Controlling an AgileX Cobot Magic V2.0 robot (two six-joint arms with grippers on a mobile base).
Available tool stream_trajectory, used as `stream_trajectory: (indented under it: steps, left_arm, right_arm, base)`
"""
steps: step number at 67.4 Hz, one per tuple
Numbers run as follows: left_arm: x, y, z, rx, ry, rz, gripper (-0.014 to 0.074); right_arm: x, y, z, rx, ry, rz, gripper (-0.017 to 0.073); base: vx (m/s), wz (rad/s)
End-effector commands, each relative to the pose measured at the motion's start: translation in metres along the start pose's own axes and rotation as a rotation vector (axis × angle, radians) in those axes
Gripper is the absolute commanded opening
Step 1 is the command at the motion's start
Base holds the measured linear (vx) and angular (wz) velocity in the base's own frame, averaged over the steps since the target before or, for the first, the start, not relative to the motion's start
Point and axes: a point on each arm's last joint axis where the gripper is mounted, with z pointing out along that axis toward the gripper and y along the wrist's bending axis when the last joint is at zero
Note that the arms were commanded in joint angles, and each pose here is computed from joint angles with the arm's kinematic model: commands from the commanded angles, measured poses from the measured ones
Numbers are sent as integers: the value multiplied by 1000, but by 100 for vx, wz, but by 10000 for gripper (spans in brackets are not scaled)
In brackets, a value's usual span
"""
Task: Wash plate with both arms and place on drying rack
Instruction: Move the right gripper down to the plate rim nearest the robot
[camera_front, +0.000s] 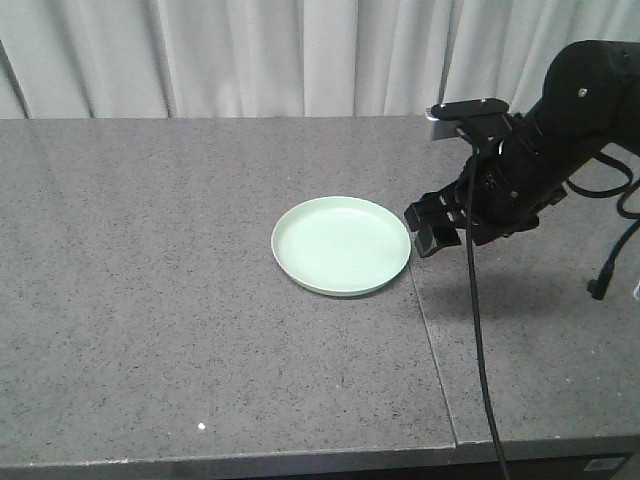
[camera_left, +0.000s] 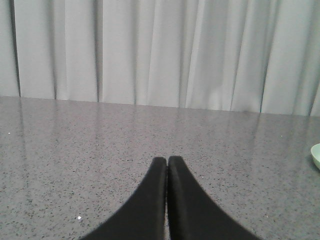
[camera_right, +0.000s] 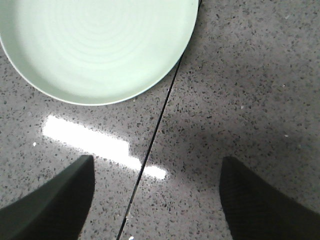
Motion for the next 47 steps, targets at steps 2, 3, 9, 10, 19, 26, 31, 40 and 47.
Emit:
stream_trajectory:
  steps: [2, 3, 9, 10, 19, 26, 31, 40, 47]
  left_arm:
    - [-17, -1, -3, 6, -118, -9, -6]
    - [-17, -1, -3, 6, -118, -9, -6]
    - [-17, -1, -3, 6, -118, -9, -6]
    - [-17, -1, -3, 6, -118, -9, -6]
    - [-17, -1, -3, 6, -118, -9, -6]
    - [-17, -1, -3, 6, -118, -9, -6]
    - [-17, -1, -3, 6, -118, -9, -6]
    - [-17, -1, -3, 6, -118, -9, -6]
    - [-17, -1, -3, 6, -118, -9, -6]
  right_arm:
    - [-14, 2, -12, -4, -85, -6, 484]
    - [-16, 2, -10, -5, -83, -5, 481]
    - [-23, 0, -1, -8, -76, -3, 470]
    - [-24, 0, 1, -8, -74, -2, 469]
    - [-35, -2, 14, -7, -75, 1, 468]
    - [-44, -4, 23, -6, -79, 22, 468]
    - [-50, -6, 31, -5, -86, 27, 468]
    - [-59, -8, 43, -5, -92, 41, 466]
    - [-64, -9, 53, -13, -90, 58, 466]
  base:
    - [0, 0]
    - [0, 0]
    - [0, 0]
    - [0, 0]
    - [0, 0]
    - [0, 0]
    - [0, 0]
    - [0, 0]
    - [0, 0]
